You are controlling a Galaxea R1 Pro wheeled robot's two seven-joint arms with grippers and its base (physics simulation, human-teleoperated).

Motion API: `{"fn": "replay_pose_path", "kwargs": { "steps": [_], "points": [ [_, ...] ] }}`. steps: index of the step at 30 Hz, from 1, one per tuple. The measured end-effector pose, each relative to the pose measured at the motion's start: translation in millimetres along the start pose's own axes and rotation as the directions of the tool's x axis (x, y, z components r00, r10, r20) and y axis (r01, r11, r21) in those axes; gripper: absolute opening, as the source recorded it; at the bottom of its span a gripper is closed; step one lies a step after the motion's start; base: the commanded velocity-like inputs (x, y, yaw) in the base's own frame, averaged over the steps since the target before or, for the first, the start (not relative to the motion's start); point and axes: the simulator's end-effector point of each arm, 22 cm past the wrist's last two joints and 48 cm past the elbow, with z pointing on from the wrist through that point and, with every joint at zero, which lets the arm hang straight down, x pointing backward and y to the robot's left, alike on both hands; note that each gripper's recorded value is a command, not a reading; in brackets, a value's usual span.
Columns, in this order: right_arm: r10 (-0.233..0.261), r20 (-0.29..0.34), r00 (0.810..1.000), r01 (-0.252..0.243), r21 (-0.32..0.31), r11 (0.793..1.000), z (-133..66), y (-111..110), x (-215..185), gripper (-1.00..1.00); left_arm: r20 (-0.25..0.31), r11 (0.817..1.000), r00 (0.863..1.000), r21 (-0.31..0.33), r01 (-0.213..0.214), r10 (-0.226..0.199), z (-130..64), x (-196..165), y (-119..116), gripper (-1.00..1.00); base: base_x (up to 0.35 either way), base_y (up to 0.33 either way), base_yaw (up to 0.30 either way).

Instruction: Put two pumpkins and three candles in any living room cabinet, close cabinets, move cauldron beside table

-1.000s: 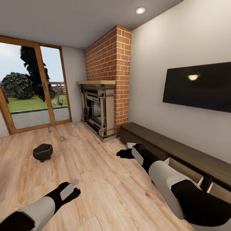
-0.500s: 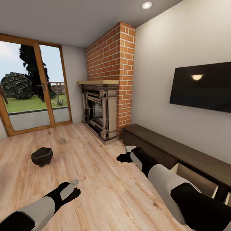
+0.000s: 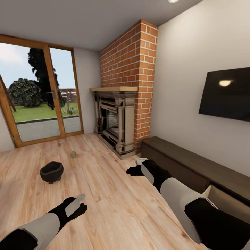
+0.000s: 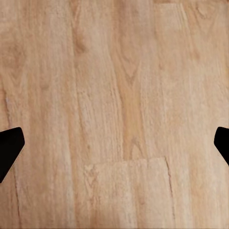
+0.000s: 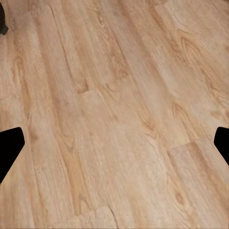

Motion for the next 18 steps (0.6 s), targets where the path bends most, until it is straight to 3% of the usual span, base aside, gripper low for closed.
{"fn": "replay_pose_path", "kwargs": {
  "steps": [9,18],
  "points": [
    [0.0,0.0,1.0,0.0,0.0,1.0,0.0,-0.1,0.0,1.0,0.0,1.0,1.0,0.001,0.0,0.0,0.0,0.1,-0.1,1.0,0.271,0.146,0.019],
    [-0.002,0.003,1.0,0.002,0.001,1.0,-1.6,0.3,-1.2,1.0,0.002,1.0,1.0,0.027,0.001,-0.001,-1.4,-0.8,-5.5,1.0,0.305,0.027,0.247]
  ]
}}
